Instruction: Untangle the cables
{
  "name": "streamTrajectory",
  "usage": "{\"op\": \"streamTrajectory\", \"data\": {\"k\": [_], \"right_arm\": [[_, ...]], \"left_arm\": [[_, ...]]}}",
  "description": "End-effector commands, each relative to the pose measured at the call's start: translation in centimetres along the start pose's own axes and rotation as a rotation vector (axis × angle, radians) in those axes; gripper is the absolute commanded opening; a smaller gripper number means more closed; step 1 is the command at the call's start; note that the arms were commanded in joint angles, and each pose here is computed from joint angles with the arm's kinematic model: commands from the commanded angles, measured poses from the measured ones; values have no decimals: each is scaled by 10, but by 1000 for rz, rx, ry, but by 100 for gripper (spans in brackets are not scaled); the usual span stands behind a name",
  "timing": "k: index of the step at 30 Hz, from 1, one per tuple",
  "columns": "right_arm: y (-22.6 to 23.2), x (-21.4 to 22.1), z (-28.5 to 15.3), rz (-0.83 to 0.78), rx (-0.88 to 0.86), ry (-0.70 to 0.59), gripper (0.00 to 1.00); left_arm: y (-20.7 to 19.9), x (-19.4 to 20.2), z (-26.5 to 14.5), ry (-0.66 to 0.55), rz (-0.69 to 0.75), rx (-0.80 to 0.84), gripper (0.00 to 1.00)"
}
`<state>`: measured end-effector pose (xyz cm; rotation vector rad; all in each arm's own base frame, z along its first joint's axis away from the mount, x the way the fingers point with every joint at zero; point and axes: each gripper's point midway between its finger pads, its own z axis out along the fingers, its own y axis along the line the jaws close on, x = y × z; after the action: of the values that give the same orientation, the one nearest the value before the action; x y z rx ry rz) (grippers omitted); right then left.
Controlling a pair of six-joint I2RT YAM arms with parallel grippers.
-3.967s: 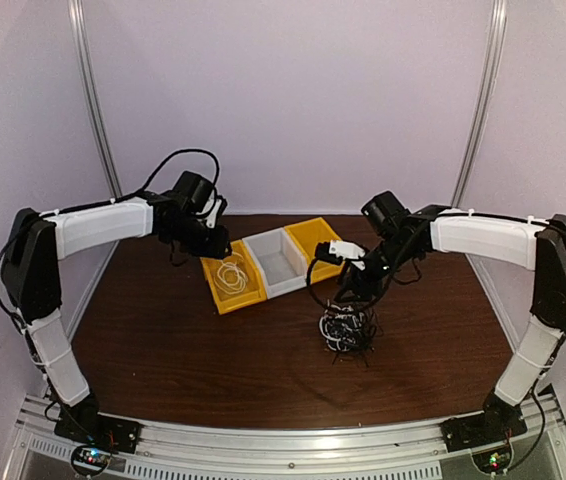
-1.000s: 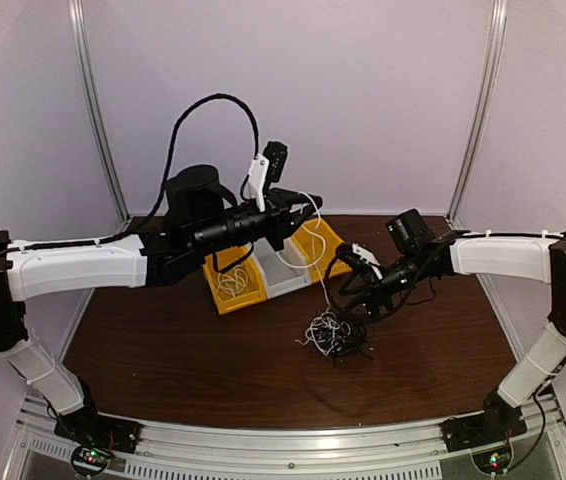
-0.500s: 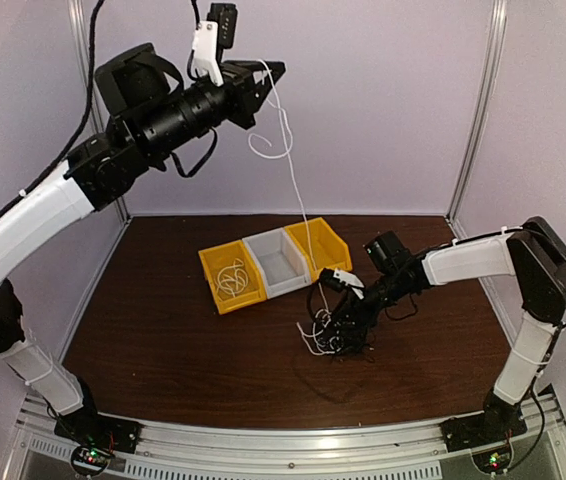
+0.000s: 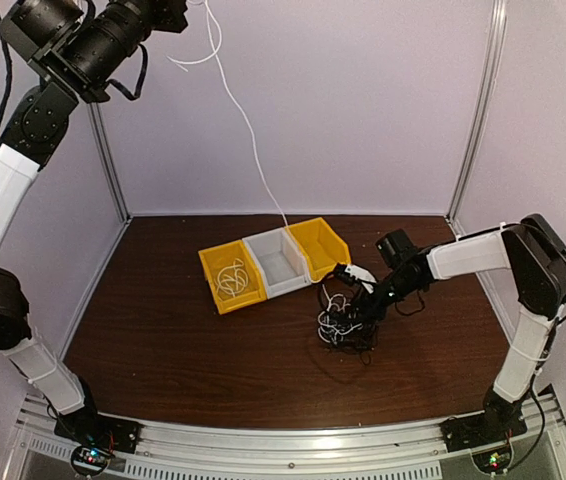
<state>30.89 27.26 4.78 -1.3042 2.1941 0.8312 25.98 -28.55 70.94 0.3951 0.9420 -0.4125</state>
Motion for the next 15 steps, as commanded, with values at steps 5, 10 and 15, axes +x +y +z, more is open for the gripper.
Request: {"op": "streamTrajectory", "data": {"k": [5,10,15], "right_arm": [[-45,18,-14,97,131,57,12],[-77,31,-37,167,235,69,6],[-75,28,-54,172,202,37,15]], "left_arm": [[47,-66,-16,-173,124,-188,0],[66,-95,-34,-232,132,-241,0],[49,-53,-23,-132,142,-194,0]]}}
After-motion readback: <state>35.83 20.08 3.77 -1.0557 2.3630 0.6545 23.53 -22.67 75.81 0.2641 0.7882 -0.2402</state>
